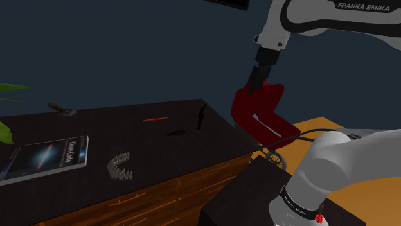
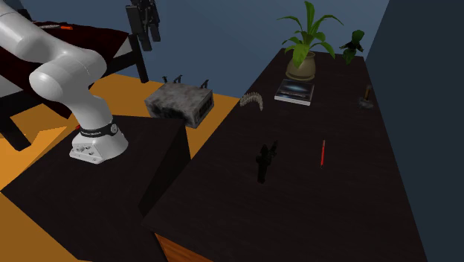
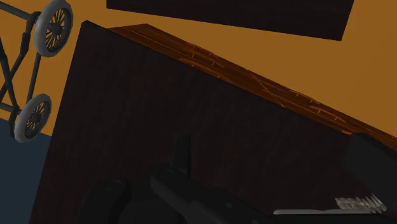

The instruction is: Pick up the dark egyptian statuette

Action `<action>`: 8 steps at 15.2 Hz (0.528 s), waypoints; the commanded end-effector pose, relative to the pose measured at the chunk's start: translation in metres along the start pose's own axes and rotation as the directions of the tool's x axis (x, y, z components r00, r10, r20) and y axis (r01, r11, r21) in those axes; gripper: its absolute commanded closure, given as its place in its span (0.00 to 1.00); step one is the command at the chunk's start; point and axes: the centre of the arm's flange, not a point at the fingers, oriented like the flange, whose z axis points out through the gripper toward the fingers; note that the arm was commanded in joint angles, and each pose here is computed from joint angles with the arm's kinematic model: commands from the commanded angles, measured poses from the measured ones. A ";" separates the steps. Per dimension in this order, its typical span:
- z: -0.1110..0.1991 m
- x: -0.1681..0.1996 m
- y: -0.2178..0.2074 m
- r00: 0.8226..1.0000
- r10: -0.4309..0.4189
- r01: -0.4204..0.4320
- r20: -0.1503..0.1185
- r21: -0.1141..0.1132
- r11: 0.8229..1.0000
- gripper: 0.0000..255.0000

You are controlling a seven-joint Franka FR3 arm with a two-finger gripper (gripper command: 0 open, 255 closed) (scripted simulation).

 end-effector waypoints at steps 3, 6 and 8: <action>0.018 0.017 0.007 1.000 0.014 -0.014 -0.005 0.001 1.000 0.00; 0.046 0.042 0.018 0.999 0.036 -0.036 -0.013 0.003 0.999 0.00; 0.064 0.059 0.025 0.999 0.050 -0.050 -0.017 0.005 0.999 0.00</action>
